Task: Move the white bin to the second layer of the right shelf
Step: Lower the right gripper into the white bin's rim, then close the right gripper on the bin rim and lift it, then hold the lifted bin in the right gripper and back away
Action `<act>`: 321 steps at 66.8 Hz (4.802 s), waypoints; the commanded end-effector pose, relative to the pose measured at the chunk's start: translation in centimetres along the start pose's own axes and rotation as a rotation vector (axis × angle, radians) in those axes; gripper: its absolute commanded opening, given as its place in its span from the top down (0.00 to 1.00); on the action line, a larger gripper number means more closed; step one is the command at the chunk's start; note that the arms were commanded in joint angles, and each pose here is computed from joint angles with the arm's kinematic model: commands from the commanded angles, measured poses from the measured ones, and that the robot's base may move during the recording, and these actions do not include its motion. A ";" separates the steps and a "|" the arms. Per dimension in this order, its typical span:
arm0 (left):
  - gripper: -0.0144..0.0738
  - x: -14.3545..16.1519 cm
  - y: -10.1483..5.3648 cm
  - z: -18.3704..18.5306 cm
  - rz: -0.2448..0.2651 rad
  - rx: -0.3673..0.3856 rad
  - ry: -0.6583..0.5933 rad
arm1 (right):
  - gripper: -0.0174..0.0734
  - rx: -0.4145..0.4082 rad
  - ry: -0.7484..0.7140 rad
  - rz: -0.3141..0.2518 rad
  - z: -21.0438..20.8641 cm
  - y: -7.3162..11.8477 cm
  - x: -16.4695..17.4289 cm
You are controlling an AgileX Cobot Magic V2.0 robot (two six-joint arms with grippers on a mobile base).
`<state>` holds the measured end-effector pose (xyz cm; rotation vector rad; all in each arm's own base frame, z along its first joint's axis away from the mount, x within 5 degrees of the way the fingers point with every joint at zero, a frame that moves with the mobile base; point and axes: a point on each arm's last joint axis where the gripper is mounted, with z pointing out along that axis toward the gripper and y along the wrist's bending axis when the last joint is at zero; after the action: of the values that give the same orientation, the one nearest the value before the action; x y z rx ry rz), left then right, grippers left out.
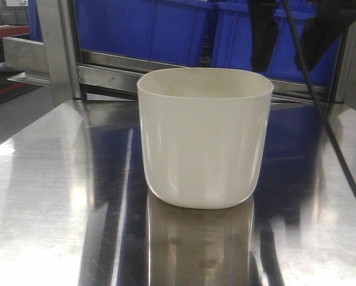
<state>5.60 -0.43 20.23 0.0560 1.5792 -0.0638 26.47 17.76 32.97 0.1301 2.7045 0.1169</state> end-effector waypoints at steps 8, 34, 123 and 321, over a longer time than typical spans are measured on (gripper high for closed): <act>0.74 0.4 0.0 0.0 -0.011 0.000 -0.068 | 0.39 -0.041 -0.063 0.000 -0.5 0.6 -1.0; 0.74 0.4 0.0 0.0 -0.011 0.000 -0.068 | 0.39 -0.024 0.021 0.024 2.1 1.2 -0.4; 0.74 0.4 0.0 0.0 -0.011 0.000 -0.068 | 0.75 -0.034 0.004 0.037 1.4 0.2 -0.5; 0.74 0.4 0.0 0.0 -0.011 0.000 -0.068 | 0.75 0.035 -0.624 0.031 -8.6 -19.4 13.2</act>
<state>5.60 -0.44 20.23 0.0548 1.5792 -0.0652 9.16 -0.60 31.69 0.1891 2.1980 0.0233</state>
